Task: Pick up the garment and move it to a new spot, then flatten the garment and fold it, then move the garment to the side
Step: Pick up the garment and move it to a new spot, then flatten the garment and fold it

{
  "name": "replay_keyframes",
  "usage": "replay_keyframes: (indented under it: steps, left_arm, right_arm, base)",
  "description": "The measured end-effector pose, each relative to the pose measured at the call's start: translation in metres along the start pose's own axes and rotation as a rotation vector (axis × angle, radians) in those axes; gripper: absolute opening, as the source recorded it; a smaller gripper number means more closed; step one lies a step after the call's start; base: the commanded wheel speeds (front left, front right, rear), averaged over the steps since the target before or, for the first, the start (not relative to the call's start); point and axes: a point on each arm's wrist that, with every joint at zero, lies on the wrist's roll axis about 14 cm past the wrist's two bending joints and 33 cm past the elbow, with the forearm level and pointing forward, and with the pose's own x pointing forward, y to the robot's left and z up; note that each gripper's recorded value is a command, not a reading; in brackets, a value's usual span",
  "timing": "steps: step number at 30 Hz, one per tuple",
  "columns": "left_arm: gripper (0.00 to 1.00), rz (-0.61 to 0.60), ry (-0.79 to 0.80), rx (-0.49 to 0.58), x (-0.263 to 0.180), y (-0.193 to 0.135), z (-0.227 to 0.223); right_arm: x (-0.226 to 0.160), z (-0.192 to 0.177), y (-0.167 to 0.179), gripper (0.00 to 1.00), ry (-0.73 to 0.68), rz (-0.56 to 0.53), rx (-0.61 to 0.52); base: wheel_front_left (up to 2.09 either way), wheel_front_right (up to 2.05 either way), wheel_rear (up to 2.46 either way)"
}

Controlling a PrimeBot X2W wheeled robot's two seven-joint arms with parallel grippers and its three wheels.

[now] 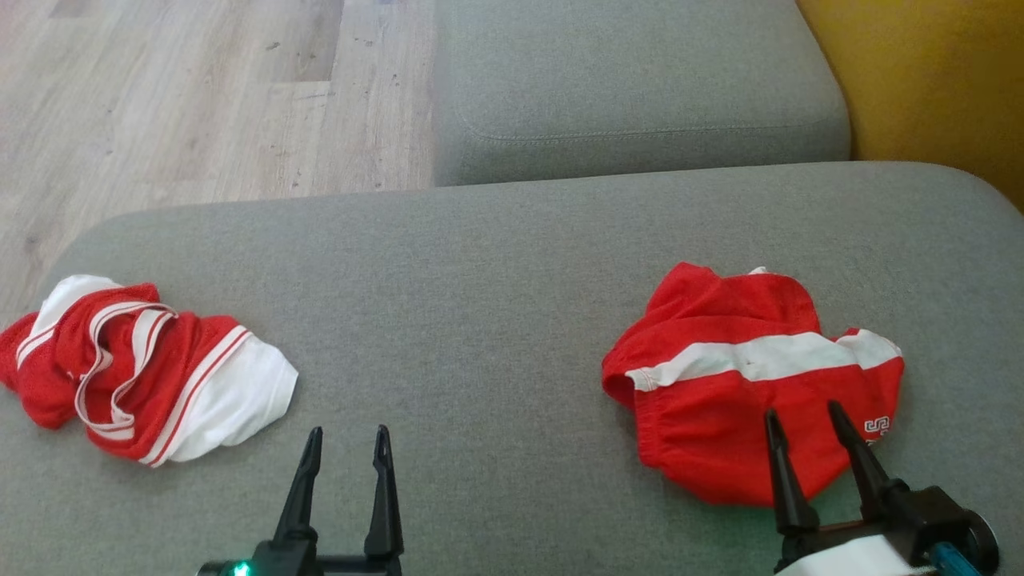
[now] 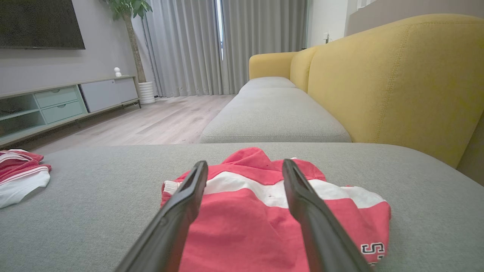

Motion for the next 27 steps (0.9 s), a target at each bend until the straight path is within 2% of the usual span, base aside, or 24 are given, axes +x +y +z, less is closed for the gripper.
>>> replay_keyframes:
  steps: [9,14,17,21,23,27]
  left_arm:
    - [1.0,-0.058,0.025,-0.004,0.004,-0.016,-0.007]
    - [1.0,-0.148,0.093,-0.059,0.008,-0.043,-0.025]
    - [1.0,-0.248,0.089,-0.07,0.018,-0.069,-0.023]
    - [1.0,-0.369,0.107,-0.155,0.028,-0.105,-0.021]
    - [1.0,-0.394,0.122,-0.168,0.028,-0.111,-0.024]
    - [1.0,-0.494,0.24,-0.323,0.027,-0.145,-0.043]
  right_arm:
    - [-0.002,-0.003,-0.002,1.0,0.009,-0.011,0.005]
    - [-0.006,-0.006,-0.004,1.0,0.021,-0.026,0.012]
    - [-0.009,-0.007,-0.01,1.0,0.025,-0.049,0.014]
    - [-0.009,-0.005,-0.018,1.0,0.02,-0.078,0.011]
    - [-0.009,-0.004,-0.021,1.0,0.015,-0.087,0.01]
    - [-0.009,-0.002,-0.03,1.0,0.013,-0.118,0.007]
  base:
    - [0.0,0.0,0.0]
    - [0.0,0.0,0.0]
    - [0.0,0.0,0.0]
    - [0.0,0.0,0.0]
    - [0.0,0.0,0.0]
    - [0.0,0.0,0.0]
